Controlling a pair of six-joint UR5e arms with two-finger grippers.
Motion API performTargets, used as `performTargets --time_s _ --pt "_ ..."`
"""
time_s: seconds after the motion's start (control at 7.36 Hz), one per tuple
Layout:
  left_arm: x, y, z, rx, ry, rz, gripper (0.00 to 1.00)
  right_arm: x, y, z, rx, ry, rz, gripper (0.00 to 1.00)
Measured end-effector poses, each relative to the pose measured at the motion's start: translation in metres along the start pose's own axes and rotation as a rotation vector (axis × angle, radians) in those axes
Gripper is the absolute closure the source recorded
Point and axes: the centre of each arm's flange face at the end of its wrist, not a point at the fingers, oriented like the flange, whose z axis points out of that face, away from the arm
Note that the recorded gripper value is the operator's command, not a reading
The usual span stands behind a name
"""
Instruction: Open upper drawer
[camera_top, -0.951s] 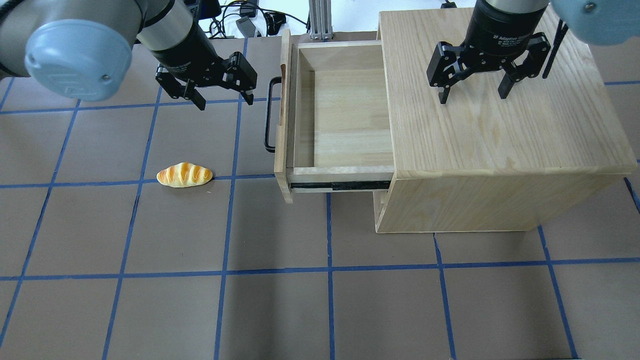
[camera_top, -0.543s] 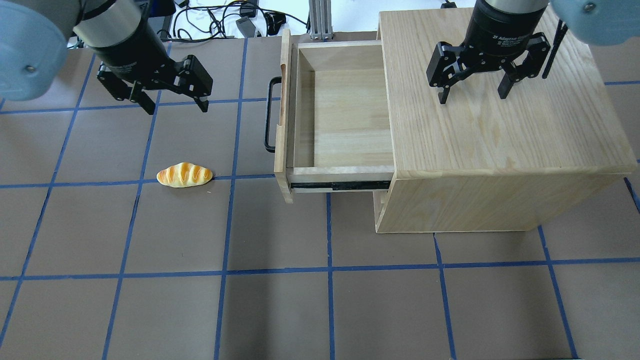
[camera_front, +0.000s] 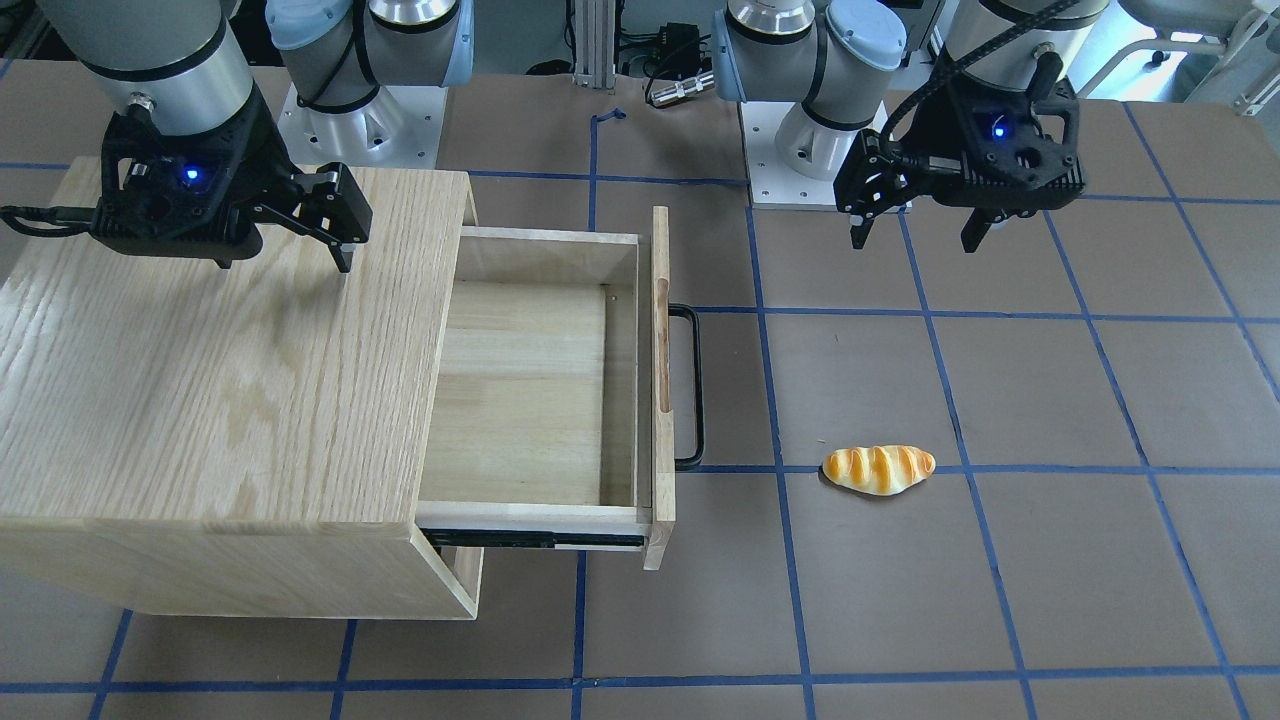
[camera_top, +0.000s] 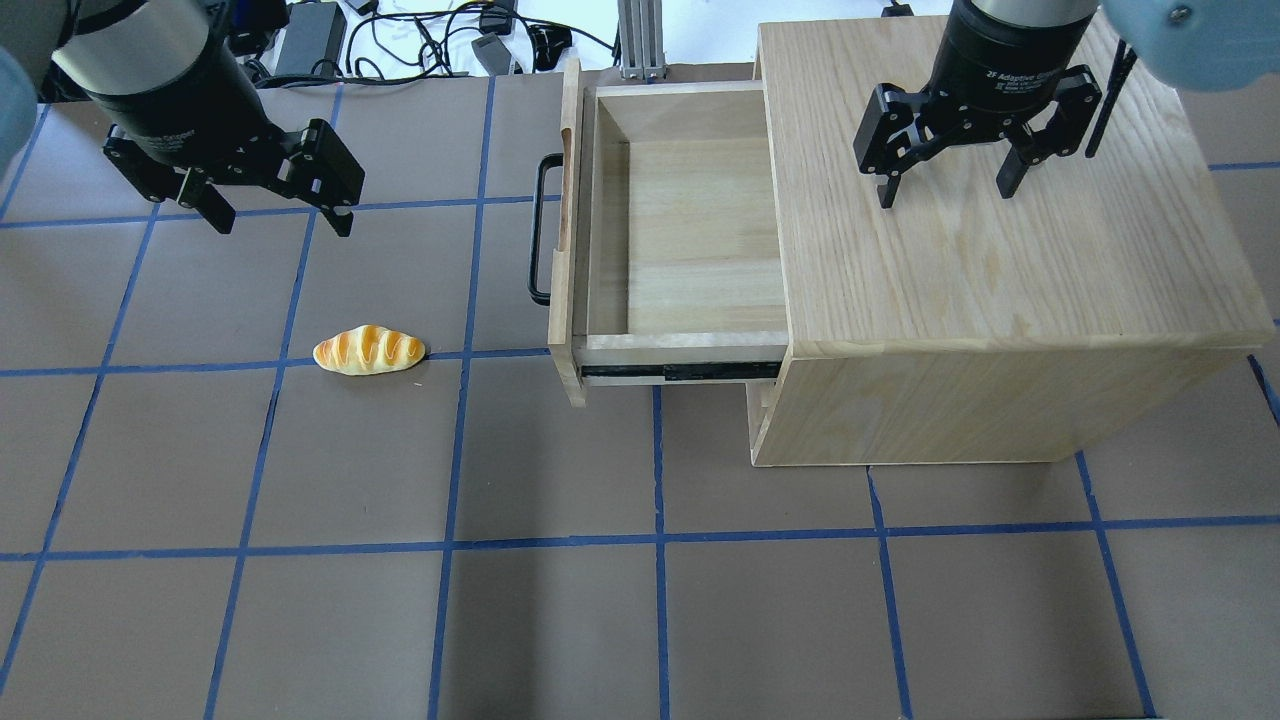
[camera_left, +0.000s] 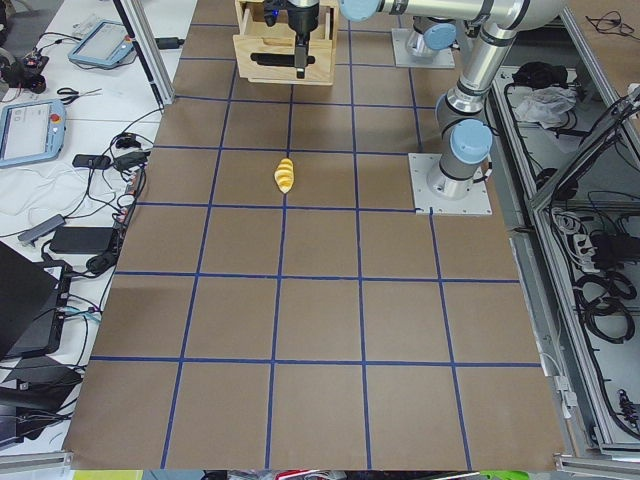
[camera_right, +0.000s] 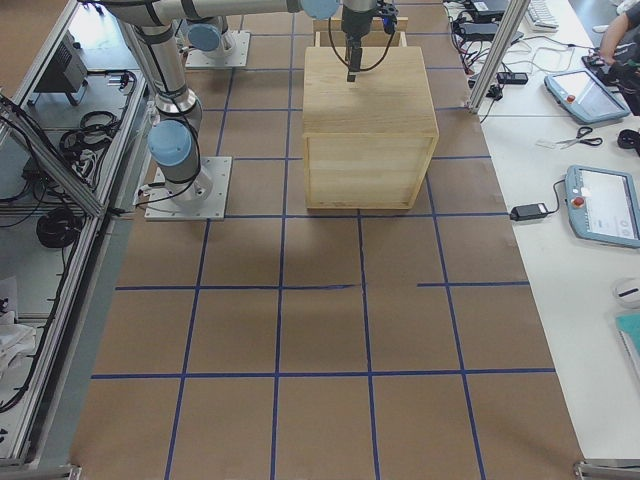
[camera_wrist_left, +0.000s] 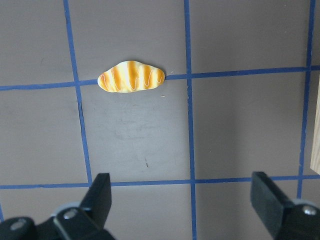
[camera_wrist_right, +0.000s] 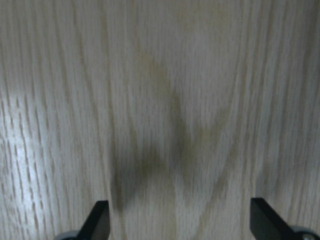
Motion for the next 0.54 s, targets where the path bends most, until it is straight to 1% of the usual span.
performTargets --time_s 0.27,0.54 --pt "0.0024 0.0002 -0.0026 0.010 0.028 0.000 0.00 -0.0001 0.0000 -0.0002 0.000 0.000 0.000 0.00" --pt "0.0051 0.0014 -0.0049 0.018 0.037 0.003 0.00 -0.0005 0.0001 0.0000 0.000 0.000 -0.001 0.00"
